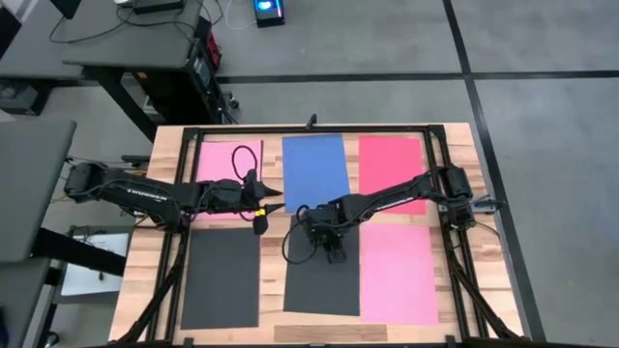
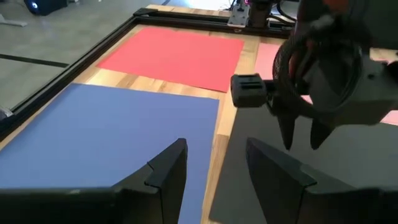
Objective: Organize paper
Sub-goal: Stack the pink paper on top of the pink paper
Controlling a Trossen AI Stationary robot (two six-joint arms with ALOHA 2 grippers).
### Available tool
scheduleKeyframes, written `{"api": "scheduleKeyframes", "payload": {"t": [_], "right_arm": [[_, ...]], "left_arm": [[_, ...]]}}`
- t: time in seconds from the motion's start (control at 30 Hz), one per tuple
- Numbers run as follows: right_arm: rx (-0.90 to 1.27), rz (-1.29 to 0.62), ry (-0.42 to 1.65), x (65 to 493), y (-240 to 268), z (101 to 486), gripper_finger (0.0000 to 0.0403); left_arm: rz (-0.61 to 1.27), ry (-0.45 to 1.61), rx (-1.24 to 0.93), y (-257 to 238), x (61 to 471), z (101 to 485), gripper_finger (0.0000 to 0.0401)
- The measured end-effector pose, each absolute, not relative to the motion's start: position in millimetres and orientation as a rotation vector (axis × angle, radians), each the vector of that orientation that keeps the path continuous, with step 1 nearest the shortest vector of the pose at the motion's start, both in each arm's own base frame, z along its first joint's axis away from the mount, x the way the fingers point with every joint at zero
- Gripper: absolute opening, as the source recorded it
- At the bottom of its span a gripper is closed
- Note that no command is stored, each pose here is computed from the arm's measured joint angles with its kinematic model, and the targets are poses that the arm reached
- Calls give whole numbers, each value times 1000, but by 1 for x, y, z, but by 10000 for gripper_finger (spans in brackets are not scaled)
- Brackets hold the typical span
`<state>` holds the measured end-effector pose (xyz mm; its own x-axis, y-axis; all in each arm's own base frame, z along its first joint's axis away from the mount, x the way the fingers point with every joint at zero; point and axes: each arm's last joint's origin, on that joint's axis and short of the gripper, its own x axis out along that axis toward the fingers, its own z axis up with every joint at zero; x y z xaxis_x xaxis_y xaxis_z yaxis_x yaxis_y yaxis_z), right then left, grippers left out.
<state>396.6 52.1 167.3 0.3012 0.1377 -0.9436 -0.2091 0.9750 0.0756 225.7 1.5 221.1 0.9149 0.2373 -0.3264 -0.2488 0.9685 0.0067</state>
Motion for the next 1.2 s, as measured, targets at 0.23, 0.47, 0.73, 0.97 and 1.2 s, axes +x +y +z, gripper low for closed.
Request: {"api": "scheduleKeyframes", "payload": {"t": [0.23,0.47,0.73,0.97,1.2], "right_arm": [[-120,269,1132,405,55,172,141],[-191,273,903,425,41,183,141],[-223,208,670,443,13,200,141],[-208,187,691,442,2,199,141],[-210,208,729,439,10,196,141]], "left_arm": [[301,453,-126,4,205,220,148],[426,709,-226,6,183,200,148],[526,863,-252,12,182,181,148],[498,958,-181,8,193,163,148],[444,1037,-129,1,210,152,158]]}}
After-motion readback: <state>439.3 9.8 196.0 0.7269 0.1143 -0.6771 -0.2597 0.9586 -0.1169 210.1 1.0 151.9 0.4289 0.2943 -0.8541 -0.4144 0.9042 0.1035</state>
